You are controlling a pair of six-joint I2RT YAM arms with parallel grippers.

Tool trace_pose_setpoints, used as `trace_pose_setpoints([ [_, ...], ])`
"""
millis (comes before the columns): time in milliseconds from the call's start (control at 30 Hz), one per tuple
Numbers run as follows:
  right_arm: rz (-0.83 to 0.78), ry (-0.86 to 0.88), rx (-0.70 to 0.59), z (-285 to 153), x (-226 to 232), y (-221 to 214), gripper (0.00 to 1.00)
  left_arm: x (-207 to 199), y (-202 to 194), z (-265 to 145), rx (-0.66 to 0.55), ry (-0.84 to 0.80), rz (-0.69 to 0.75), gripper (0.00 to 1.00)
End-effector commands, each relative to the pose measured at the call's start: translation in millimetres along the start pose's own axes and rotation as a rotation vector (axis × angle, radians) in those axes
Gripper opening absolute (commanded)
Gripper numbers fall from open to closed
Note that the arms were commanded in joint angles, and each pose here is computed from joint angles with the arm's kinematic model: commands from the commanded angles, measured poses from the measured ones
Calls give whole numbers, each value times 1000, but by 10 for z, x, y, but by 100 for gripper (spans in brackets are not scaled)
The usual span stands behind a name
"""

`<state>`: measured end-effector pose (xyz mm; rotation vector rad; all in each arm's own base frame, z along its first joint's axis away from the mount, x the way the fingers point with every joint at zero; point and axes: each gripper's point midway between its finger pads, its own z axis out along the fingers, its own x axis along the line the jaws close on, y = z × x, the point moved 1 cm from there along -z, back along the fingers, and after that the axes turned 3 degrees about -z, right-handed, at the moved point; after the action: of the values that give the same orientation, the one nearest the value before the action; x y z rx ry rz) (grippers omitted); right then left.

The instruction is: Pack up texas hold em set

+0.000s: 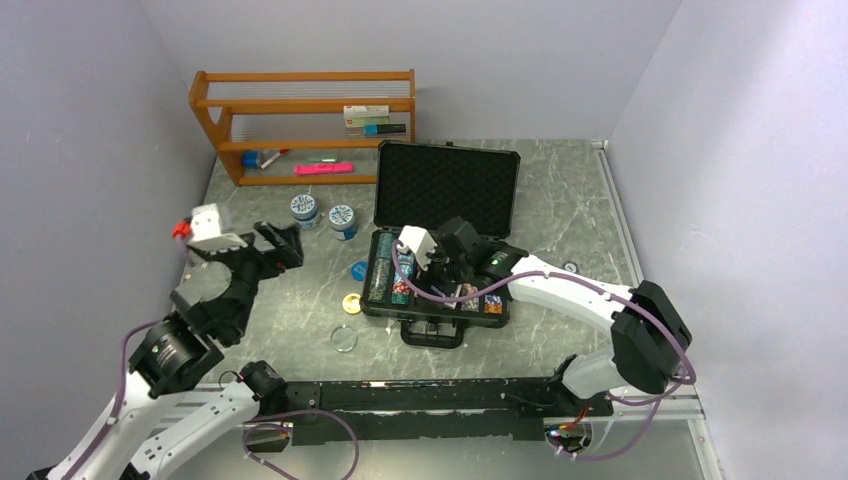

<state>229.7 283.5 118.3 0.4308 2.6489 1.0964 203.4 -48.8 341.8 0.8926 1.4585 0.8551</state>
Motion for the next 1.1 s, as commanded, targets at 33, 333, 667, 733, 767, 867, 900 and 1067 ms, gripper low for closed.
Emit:
trace_pose_setpoints([
  [33,-27,44,7,119,11,-19,52,-479,-42,59,33,-236,84,97],
  [333,-34,85,69,271,2,-129,51,-372,-61,84,20,-181,78,97],
  [667,-71,129,-7,289,11,120,50,-270,-66,110,24,-113,84,97],
  [733,-85,137,-21,277,16,151,50,-258,-65,109,24,-107,84,97],
  [767,-93,149,-28,271,36,156,51,-253,-61,106,23,-105,83,97],
  [867,-110,182,-56,224,96,176,52,-229,-55,97,19,-97,80,97],
  [900,-117,186,-66,207,108,179,53,-221,-47,93,16,-95,78,97],
  [1067,-120,189,-71,181,69,123,54,-200,-11,70,0,-93,63,97],
])
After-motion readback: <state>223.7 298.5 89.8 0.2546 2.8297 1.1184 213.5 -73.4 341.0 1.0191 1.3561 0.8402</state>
